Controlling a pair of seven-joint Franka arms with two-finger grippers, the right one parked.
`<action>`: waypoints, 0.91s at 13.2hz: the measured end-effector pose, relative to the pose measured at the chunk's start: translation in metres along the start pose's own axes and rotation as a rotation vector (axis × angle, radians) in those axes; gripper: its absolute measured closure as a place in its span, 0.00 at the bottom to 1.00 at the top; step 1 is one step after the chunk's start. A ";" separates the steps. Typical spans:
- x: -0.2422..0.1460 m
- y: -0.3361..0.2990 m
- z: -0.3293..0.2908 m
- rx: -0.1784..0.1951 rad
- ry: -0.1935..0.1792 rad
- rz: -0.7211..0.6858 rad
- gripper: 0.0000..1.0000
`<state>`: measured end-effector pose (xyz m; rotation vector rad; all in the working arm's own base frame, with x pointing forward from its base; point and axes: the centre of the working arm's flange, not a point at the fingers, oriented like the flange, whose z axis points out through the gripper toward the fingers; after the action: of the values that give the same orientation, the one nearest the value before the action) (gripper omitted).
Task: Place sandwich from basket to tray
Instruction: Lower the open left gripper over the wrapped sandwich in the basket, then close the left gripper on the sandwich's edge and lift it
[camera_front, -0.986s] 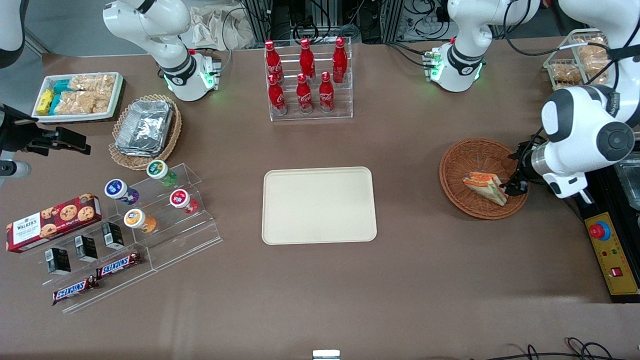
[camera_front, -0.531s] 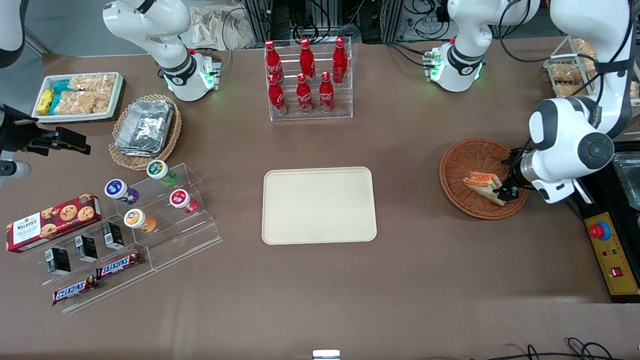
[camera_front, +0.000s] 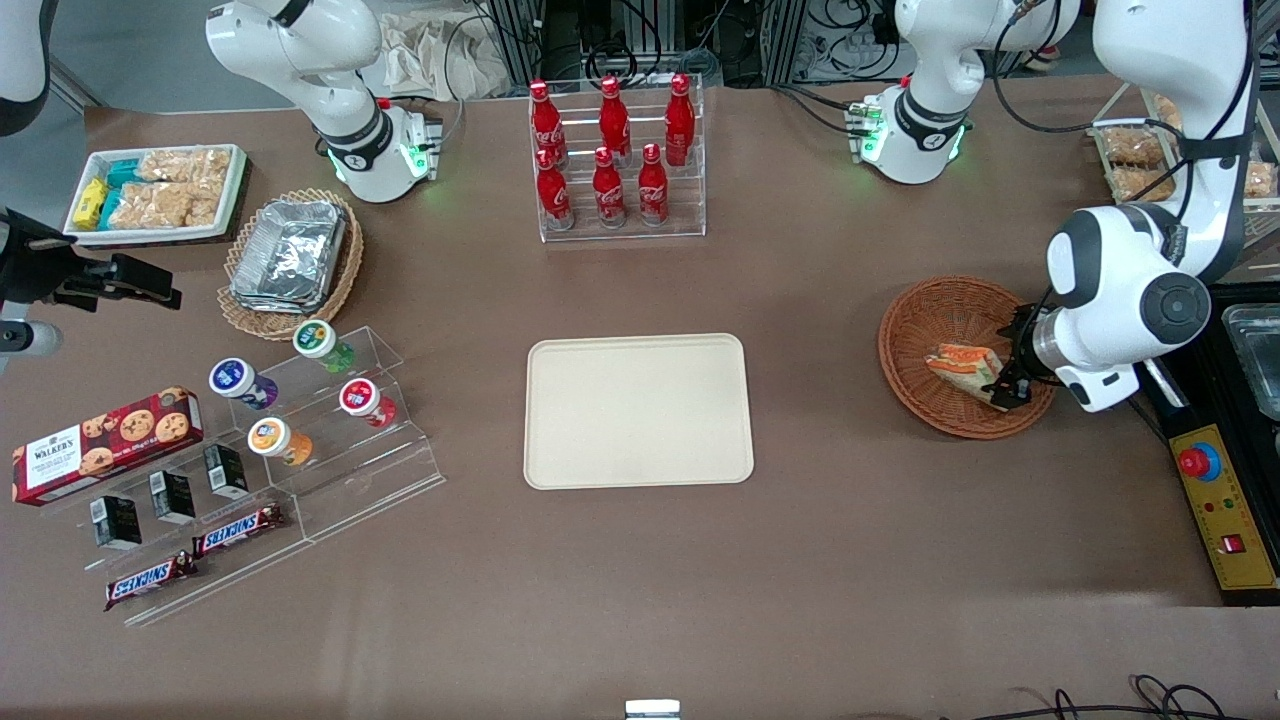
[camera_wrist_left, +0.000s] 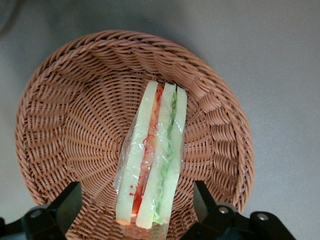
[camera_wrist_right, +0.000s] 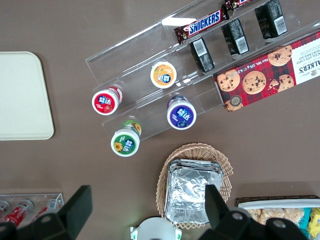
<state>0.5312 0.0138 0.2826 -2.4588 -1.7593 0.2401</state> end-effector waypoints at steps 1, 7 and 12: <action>0.000 0.001 0.003 -0.005 -0.001 -0.003 0.01; -0.010 0.010 0.018 -0.013 -0.001 0.008 0.01; -0.013 0.011 0.027 -0.024 -0.003 0.007 0.26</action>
<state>0.5317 -0.0025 0.2550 -2.4829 -1.7659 0.2248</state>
